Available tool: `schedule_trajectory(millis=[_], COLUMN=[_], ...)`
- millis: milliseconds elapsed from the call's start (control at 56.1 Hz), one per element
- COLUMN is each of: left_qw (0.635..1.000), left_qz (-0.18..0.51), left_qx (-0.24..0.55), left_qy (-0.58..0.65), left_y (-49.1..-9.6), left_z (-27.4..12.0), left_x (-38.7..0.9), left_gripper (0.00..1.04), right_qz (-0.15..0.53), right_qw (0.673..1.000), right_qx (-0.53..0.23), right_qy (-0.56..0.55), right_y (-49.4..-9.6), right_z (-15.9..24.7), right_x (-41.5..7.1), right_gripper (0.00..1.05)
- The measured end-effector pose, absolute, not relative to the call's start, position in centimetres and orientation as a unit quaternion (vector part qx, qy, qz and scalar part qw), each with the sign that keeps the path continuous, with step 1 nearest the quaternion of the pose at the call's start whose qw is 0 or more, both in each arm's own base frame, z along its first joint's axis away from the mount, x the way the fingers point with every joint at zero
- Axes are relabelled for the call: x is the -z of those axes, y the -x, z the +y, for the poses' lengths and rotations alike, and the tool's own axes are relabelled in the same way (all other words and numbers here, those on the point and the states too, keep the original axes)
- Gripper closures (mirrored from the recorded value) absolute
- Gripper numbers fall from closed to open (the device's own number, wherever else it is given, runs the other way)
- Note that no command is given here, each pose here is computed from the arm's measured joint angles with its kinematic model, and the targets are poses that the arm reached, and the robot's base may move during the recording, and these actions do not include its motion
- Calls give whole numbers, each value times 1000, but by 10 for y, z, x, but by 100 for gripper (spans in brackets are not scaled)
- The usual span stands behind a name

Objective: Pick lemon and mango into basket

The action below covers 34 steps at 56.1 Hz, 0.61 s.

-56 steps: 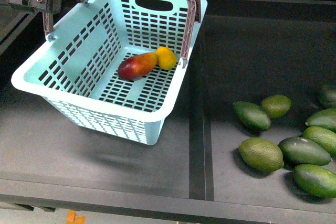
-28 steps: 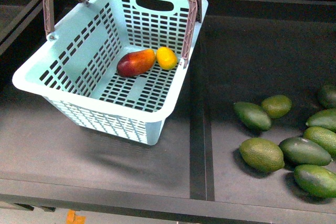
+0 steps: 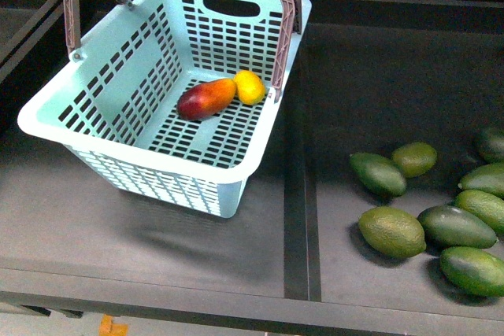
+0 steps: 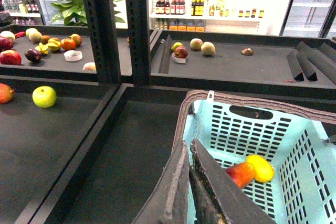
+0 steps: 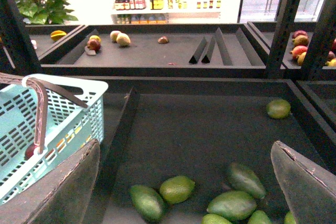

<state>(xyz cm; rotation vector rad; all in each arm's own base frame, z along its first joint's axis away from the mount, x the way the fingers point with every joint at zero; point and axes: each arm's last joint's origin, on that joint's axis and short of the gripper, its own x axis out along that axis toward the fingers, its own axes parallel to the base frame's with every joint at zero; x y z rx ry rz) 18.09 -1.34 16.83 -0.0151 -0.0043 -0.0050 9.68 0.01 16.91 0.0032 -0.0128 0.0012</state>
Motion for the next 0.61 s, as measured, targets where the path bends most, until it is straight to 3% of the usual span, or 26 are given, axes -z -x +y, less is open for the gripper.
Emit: schedule_trajectory(millis=[607], left_qw=[1000], left_qz=[-2], left_qx=[2], left_qy=[5], left_y=[-133], left_z=[-1], left_x=[-169], left_gripper=[101], right_qz=[-6], right_qw=[1000], right_qx=[0], right_qy=[-2], right_y=[-97], right_z=[0], right_x=[-169], right_gripper=[9])
